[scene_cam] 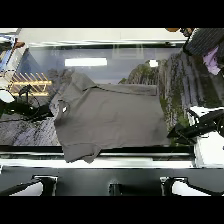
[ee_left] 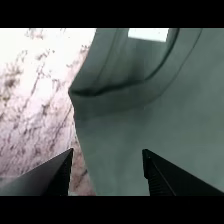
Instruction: Fold the clothes and pants, and hang the long-sleeved shirts on hangers.
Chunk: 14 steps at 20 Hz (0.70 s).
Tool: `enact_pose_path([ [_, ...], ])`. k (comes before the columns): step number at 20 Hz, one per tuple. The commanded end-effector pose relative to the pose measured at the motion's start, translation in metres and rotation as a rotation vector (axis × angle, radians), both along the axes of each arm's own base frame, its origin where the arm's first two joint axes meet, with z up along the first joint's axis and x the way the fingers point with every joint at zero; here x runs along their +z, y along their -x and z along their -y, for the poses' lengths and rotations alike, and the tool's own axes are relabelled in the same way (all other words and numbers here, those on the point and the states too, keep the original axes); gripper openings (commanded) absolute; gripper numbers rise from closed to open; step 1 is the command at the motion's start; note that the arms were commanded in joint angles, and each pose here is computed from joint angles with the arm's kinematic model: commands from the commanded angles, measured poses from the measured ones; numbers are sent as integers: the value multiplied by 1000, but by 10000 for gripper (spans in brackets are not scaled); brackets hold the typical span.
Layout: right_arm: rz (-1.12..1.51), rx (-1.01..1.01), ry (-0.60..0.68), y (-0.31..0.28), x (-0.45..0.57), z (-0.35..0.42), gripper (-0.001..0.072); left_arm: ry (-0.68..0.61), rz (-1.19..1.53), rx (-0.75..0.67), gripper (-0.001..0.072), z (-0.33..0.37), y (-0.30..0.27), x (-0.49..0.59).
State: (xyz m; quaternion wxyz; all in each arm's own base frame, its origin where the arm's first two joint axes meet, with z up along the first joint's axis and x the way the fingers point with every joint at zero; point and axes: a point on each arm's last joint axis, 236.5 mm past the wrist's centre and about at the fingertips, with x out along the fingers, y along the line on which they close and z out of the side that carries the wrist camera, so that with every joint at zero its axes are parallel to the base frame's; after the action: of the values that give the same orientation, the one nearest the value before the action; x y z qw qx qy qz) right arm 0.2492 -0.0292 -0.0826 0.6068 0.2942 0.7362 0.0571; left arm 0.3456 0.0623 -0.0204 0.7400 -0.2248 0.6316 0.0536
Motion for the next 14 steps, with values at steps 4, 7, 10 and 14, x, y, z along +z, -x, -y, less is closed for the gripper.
enact_pose_path([
  [4, -10, -4, 1, 9, -15, -4, 535, -8, 25, -26, 506, 3, 7, 11],
  [7, 27, -23, -46, 6, -20, -17, 535, -7, 24, -27, 506, 3, 7, 12],
  [10, 34, -50, -36, 6, -30, -19, 526, -9, 31, -19, 506, 3, 8, 16],
  [14, 54, -44, -51, 7, -34, -24, 189, -13, 40, 53, 506, -14, 30, 23],
])
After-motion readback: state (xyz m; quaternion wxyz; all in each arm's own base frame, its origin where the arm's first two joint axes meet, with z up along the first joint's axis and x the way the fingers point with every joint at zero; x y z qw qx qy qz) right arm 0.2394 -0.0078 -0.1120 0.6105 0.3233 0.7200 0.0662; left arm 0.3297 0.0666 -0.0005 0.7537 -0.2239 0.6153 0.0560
